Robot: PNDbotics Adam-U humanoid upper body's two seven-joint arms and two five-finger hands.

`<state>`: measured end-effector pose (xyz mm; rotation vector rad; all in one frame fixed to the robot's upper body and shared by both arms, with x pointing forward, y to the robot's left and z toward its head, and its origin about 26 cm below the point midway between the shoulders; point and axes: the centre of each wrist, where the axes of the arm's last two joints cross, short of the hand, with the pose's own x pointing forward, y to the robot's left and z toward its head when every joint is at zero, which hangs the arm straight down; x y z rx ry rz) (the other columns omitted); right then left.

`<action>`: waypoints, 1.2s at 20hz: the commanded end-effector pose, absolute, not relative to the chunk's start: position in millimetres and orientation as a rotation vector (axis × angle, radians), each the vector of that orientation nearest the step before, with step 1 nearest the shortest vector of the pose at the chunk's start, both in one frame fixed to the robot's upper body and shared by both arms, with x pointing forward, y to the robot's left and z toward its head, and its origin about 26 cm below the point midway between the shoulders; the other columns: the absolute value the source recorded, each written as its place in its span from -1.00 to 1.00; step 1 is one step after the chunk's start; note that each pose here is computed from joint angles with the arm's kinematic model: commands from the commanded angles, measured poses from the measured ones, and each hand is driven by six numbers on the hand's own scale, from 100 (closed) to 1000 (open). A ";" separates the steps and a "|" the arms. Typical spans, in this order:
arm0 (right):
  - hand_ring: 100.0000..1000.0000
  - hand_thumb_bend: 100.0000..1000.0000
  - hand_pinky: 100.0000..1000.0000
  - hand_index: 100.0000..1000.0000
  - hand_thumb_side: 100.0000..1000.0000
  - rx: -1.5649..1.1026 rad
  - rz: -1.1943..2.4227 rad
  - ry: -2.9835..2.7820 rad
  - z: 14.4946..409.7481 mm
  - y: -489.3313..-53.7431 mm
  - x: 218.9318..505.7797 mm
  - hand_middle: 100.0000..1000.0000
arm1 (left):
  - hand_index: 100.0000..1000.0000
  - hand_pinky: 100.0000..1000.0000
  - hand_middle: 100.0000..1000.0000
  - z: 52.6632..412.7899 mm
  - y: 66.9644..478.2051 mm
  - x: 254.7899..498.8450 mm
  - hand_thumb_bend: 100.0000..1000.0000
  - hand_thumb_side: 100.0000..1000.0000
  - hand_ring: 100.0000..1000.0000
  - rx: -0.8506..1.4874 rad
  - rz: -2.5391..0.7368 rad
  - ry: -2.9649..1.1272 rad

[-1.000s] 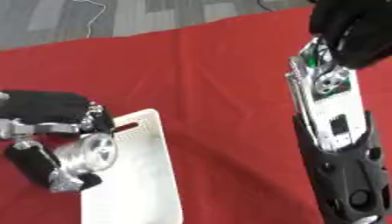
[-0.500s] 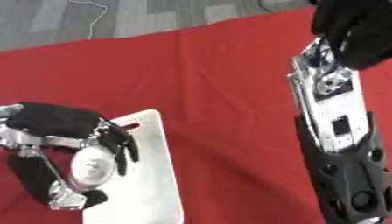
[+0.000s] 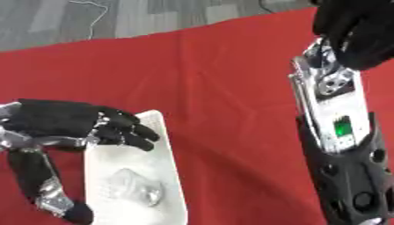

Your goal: Pick up objects on the table and place them in the box.

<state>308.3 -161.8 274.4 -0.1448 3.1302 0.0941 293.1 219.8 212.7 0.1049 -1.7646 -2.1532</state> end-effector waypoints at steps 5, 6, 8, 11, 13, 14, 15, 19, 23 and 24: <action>-0.34 -1.00 -0.39 -0.33 0.99 -0.105 0.126 3.114 277.2 -167.2 307.3 -0.40 | 0.88 0.73 0.82 237.2 236.8 297.1 -0.66 0.66 0.61 0.291 -1.625 -2.212; -0.34 -1.00 -0.39 -0.33 0.99 -0.096 0.131 3.115 276.6 -168.4 307.6 -0.40 | 0.85 0.67 0.78 238.2 240.2 297.5 -0.68 0.58 0.57 0.307 -1.511 -2.287; -0.34 -1.00 -0.39 -0.33 0.99 -0.077 0.140 3.120 275.1 -170.8 308.0 -0.40 | 0.83 0.61 0.76 237.1 246.8 297.7 -0.68 0.50 0.53 0.320 -1.273 -2.422; -0.34 -1.00 -0.39 -0.33 0.99 -0.051 0.148 3.129 272.8 -173.9 308.4 -0.40 | 0.82 0.55 0.74 230.0 253.2 297.1 -0.63 0.41 0.51 0.315 -0.999 -2.552; -0.34 -1.00 -0.40 -0.33 0.99 -0.012 0.150 3.143 269.2 -179.1 309.1 -0.40 | 0.80 0.48 0.70 219.5 254.4 296.4 -0.61 0.38 0.47 0.281 -0.759 -2.619; -0.34 -1.00 -0.40 -0.33 0.99 0.011 0.153 3.150 267.2 -182.2 309.4 -0.40 | 0.79 0.46 0.70 214.3 254.5 295.9 -0.58 0.36 0.47 0.264 -0.655 -2.644; -0.34 -1.00 -0.40 -0.33 0.99 0.035 0.158 3.157 265.4 -185.4 309.7 -0.40 | 0.78 0.43 0.68 210.2 254.2 295.5 -0.56 0.34 0.46 0.248 -0.561 -2.668; -0.34 -1.00 -0.41 -0.33 0.99 0.141 0.166 3.177 258.7 -199.7 310.6 -0.41 | 0.76 0.43 0.67 204.7 249.2 296.0 -0.43 0.25 0.48 0.207 -0.335 -2.773; -0.34 -1.00 -0.42 -0.33 0.99 0.271 0.194 3.175 253.7 -217.7 311.0 -0.41 | 0.67 0.37 0.57 220.4 255.5 300.1 -0.31 0.15 0.44 0.219 -0.111 -2.919; -0.34 -1.00 -0.43 -0.33 0.99 0.297 0.195 3.179 251.9 -221.3 310.8 -0.42 | 0.65 0.35 0.55 225.0 256.2 301.0 -0.31 0.14 0.43 0.204 -0.057 -2.944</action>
